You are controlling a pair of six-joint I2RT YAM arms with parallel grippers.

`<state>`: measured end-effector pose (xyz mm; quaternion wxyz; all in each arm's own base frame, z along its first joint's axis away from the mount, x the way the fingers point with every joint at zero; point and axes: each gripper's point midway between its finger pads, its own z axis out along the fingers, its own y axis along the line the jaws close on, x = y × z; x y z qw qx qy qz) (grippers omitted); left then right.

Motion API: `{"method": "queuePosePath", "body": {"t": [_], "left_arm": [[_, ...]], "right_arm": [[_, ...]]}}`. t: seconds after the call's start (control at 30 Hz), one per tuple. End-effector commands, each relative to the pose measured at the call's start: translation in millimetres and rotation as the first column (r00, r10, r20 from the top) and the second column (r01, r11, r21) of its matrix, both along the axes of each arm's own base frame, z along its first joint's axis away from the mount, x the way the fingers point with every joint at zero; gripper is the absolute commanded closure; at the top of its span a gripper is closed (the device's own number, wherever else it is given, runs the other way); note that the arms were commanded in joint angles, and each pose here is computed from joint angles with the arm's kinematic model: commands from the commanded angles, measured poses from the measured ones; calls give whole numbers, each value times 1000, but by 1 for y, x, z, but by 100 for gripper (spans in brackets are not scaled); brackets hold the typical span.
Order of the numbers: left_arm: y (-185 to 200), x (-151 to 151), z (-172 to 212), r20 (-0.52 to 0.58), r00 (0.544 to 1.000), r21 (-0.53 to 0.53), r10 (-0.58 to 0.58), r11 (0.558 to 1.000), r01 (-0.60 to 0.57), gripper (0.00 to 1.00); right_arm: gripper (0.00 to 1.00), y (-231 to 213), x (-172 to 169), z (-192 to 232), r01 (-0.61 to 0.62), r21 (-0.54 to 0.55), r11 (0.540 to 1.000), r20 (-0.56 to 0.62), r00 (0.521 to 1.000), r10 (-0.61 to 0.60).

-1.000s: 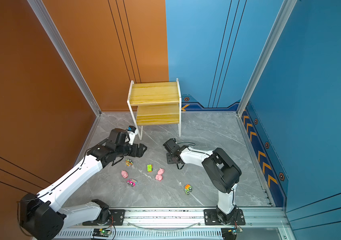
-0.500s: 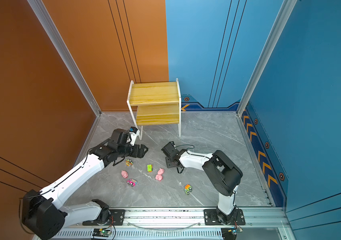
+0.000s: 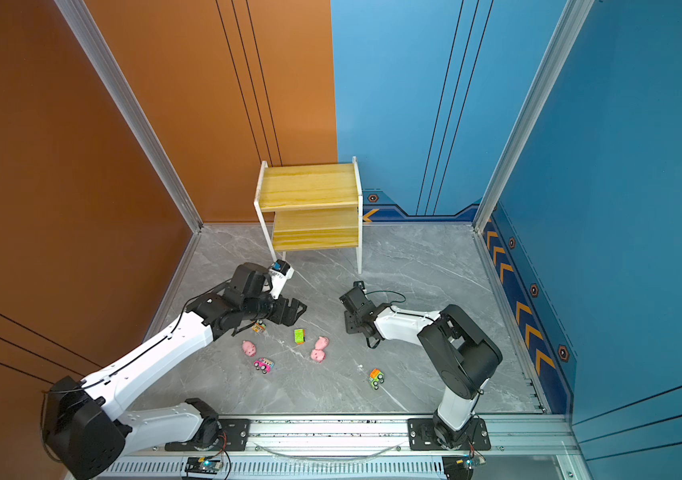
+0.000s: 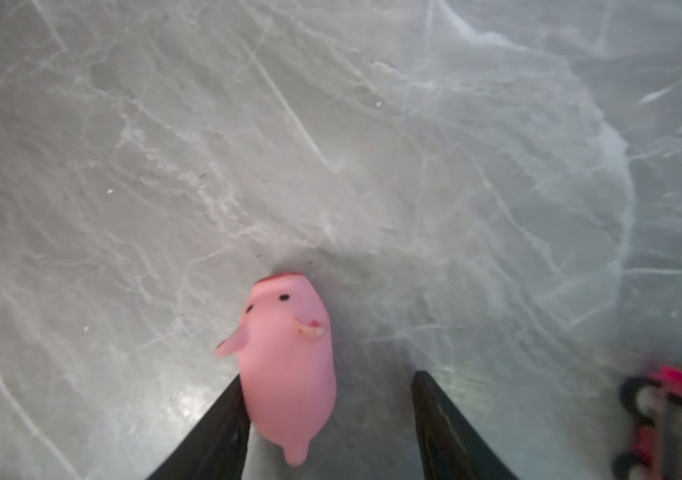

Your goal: Place and organize the plastic toys onto the shelf

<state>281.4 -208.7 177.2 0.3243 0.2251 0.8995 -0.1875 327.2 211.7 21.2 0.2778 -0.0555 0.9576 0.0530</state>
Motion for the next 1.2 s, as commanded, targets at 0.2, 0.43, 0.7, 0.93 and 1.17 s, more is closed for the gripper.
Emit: {"method": "queuePosePath", "body": {"t": [0.2,0.43,0.7,0.93,1.17], "left_arm": [[-5,-10,10,59,995,135,-82,988,74,4],[-8,-7,14,71,990,186,-121,977,106,5],[16,5,7,75,996,211,-48,977,31,5],[28,5,1,74,997,206,-25,979,10,5],[32,6,2,78,997,205,-15,979,-1,5]], "right_arm": [[39,-37,-17,-31,17,-21,1000,-125,992,-19],[39,-35,-18,-29,5,27,1000,-113,994,-2],[40,-57,-14,-29,32,-98,995,-110,993,-42],[41,-67,-3,-28,74,-119,990,-99,991,-86],[42,-78,18,-27,138,-151,979,-73,986,-150]]}}
